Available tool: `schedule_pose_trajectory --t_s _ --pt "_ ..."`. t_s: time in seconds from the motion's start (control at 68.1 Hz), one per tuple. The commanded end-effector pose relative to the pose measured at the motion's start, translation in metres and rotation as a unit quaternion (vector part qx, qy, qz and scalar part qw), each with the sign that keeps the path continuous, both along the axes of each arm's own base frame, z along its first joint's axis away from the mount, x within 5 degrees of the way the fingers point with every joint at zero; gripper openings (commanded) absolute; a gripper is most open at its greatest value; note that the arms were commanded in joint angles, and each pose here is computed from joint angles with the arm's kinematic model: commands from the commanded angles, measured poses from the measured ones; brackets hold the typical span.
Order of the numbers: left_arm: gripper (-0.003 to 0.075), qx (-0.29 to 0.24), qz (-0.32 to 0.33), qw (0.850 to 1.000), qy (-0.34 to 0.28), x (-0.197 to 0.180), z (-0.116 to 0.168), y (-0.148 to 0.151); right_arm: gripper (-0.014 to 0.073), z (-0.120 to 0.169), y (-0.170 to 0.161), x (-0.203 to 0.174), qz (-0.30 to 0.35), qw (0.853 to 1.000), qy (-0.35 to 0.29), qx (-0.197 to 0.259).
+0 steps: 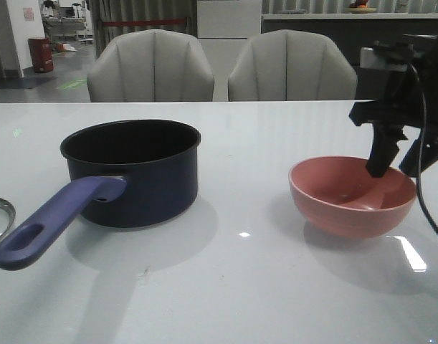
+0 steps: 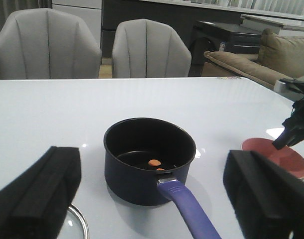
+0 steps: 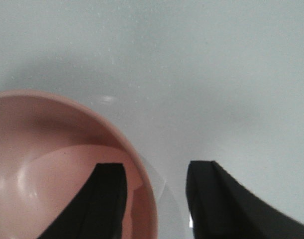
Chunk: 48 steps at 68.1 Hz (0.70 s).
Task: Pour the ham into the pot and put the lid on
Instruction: 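Release the bowl and raise the right gripper away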
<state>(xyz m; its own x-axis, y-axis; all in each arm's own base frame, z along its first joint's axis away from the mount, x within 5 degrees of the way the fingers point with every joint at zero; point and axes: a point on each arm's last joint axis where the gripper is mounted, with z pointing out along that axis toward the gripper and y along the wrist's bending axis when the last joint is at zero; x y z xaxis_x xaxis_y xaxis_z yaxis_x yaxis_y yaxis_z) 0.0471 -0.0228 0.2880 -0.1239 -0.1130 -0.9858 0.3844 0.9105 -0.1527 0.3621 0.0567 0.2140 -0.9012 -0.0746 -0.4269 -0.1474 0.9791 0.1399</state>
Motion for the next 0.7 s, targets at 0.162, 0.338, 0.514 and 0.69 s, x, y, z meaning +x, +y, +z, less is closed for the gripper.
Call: schedule_pose_trajectory --t_s 0.162,0.338,0.514,0.69 --pt "0.0616 -0.024 0.0 0.999 -0.042 0.0 0.016 0.001 0.0416 0.117 0.004 -0.039 0.03 0.978 -0.208 0.004" --pt "0.0616 -0.024 0.0 0.999 -0.042 0.0 0.016 0.001 0.0416 0.152 0.018 -0.094 0.055 0.944 -0.323 0.026" --pt "0.0616 -0.024 0.0 0.999 -0.042 0.0 0.016 0.001 0.0416 0.162 0.014 -0.147 0.054 0.913 -0.4 0.055" --pt "0.0616 -0.024 0.0 0.999 -0.042 0.0 0.016 0.001 0.0416 0.15 -0.001 -0.193 0.034 0.89 -0.449 0.076"
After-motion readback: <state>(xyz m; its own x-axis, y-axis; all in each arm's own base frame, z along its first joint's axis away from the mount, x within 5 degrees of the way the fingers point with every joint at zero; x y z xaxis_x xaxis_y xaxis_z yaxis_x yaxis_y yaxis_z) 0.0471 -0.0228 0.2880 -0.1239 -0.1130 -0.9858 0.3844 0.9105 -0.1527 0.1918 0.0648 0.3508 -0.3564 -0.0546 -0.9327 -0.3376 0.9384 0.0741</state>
